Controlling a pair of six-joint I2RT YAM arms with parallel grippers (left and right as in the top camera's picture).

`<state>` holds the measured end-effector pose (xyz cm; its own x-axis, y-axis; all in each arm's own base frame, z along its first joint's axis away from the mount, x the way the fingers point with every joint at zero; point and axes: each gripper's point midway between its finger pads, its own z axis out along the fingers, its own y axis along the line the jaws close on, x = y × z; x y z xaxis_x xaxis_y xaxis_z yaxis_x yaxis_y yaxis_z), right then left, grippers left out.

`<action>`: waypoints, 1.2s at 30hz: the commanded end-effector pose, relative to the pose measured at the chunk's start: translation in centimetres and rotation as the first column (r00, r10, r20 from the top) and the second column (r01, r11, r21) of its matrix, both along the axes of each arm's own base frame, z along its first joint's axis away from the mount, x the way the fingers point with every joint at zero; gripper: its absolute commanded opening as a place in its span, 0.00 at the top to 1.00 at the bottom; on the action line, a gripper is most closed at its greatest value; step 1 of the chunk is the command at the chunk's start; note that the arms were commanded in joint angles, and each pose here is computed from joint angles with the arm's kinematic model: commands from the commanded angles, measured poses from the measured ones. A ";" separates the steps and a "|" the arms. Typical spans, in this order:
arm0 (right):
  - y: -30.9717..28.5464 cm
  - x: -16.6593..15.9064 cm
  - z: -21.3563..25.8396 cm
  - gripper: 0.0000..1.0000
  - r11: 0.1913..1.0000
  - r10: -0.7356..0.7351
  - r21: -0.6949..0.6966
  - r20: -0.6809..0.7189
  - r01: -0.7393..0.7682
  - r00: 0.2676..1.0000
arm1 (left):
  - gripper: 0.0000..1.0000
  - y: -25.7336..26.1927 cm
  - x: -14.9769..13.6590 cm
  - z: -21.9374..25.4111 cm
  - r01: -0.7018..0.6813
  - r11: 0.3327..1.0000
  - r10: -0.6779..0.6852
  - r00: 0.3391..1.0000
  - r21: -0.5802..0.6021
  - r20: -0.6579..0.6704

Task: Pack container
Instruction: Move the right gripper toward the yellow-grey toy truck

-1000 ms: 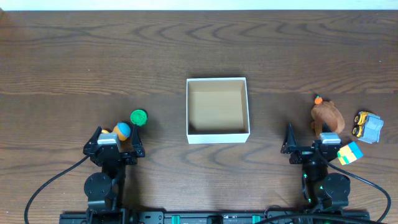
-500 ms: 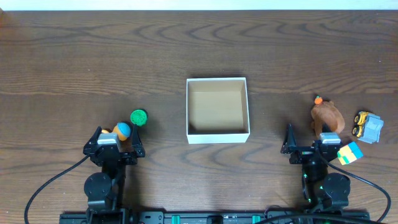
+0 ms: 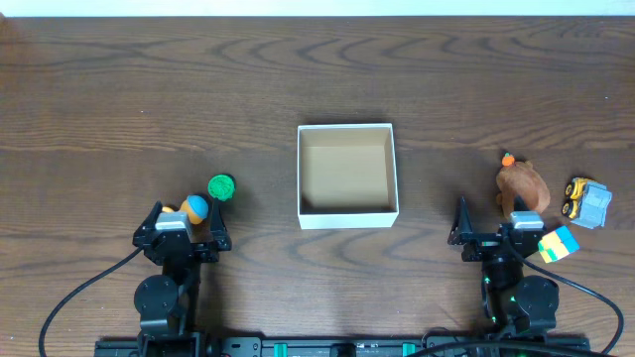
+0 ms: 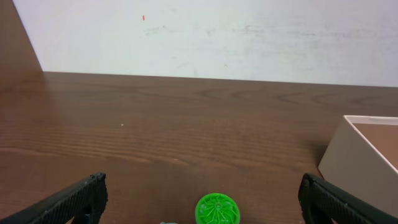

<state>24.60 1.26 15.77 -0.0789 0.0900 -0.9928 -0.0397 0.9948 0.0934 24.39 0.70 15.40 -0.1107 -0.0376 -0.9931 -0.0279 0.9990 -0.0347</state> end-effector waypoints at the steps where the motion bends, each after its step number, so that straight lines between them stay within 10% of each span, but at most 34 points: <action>1: 0.3 0.0 -0.1 0.01 1.000 0.017 0.006 0.002 -0.017 1.000 | 0.02 0.2 0.0 -1.6 -0.009 1.000 0.009 0.999 0.002 -0.038; 20: -0.7 -0.1 1.6 0.01 0.996 -0.047 0.078 -0.057 0.051 0.997 | 0.02 0.2 -0.8 -1.1 -0.041 0.990 0.024 0.992 -0.138 -0.123; 36: -8.9 2.7 7.8 0.01 0.961 -0.198 0.024 -0.638 0.276 0.744 | 0.02 -1.2 -1.0 3.9 -0.035 0.984 -0.064 0.852 -0.177 -0.520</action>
